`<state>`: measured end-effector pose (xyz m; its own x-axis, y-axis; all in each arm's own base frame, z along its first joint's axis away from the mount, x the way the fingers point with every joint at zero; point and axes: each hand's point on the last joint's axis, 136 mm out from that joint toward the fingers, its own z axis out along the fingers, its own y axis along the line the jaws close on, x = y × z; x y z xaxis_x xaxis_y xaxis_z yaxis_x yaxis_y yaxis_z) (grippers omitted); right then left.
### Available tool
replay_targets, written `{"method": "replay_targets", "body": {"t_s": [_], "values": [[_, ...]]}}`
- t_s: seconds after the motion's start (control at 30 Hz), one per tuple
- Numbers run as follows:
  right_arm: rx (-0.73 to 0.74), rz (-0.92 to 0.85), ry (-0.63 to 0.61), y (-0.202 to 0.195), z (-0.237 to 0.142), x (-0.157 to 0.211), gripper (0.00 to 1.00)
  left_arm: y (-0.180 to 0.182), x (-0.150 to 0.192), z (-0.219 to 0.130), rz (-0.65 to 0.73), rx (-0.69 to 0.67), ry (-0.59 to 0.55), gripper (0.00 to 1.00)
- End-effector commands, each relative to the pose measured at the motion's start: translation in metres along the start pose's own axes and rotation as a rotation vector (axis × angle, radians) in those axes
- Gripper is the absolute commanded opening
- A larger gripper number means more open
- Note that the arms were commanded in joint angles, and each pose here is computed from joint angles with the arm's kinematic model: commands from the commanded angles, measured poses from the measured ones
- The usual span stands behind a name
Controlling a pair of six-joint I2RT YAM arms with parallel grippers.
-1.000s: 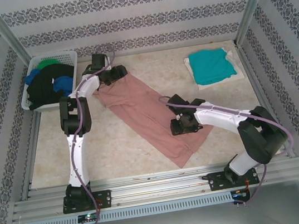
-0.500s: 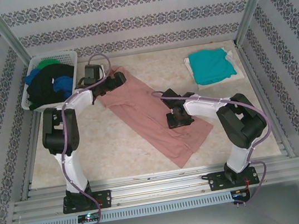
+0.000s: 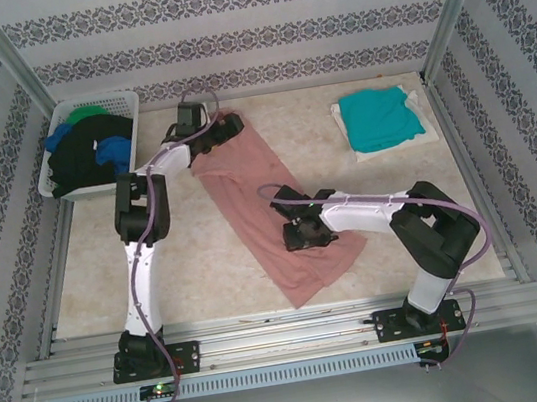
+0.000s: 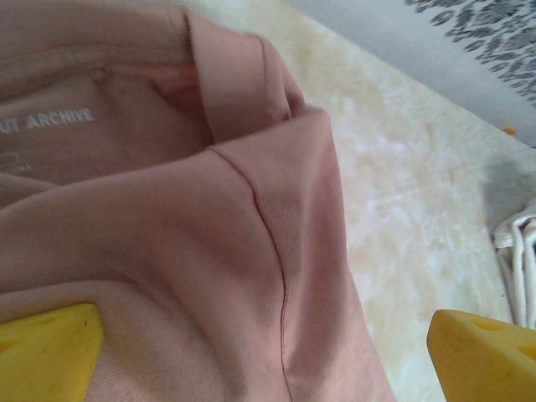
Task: Fold and stack the t-shirts
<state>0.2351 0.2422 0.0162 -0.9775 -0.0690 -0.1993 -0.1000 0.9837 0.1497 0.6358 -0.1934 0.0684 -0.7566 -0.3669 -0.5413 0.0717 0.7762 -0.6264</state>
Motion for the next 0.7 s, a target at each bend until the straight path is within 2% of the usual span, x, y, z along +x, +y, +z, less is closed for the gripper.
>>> {"method": "replay_targets", "body": {"t_s": [0.0, 0.1, 0.23, 0.37, 0.43, 0.47, 0.53, 0.67], "values": [[-0.041, 0.017, 0.09, 0.027, 0.0, 0.024, 0.49, 0.003, 0.027, 0.025, -0.009, 0.006, 0.108, 1.0], [-0.106, -0.011, 0.055, 0.049, -0.017, 0.013, 0.49, -0.021, 0.013, 0.032, 0.035, 0.062, 0.1, 1.0], [-0.074, -0.012, -0.045, 0.03, -0.047, -0.009, 0.5, -0.06, -0.003, 0.016, 0.115, 0.117, 0.093, 1.0], [-0.068, 0.033, -0.097, -0.007, -0.059, -0.013, 0.5, -0.083, -0.023, -0.025, 0.194, 0.066, 0.063, 1.0], [-0.057, 0.047, -0.093, -0.023, -0.057, -0.007, 0.5, -0.079, -0.034, -0.05, 0.203, -0.036, 0.024, 1.0], [-0.045, 0.055, -0.085, -0.031, -0.055, -0.003, 0.5, -0.067, -0.038, -0.063, 0.177, -0.12, 0.0, 1.0], [-0.018, 0.054, -0.062, -0.043, -0.047, 0.009, 0.5, -0.047, -0.047, -0.086, 0.103, -0.172, -0.048, 1.0], [-0.003, 0.057, -0.023, -0.051, -0.03, 0.026, 0.5, -0.013, -0.052, -0.135, -0.197, -0.011, -0.179, 1.0]]}}
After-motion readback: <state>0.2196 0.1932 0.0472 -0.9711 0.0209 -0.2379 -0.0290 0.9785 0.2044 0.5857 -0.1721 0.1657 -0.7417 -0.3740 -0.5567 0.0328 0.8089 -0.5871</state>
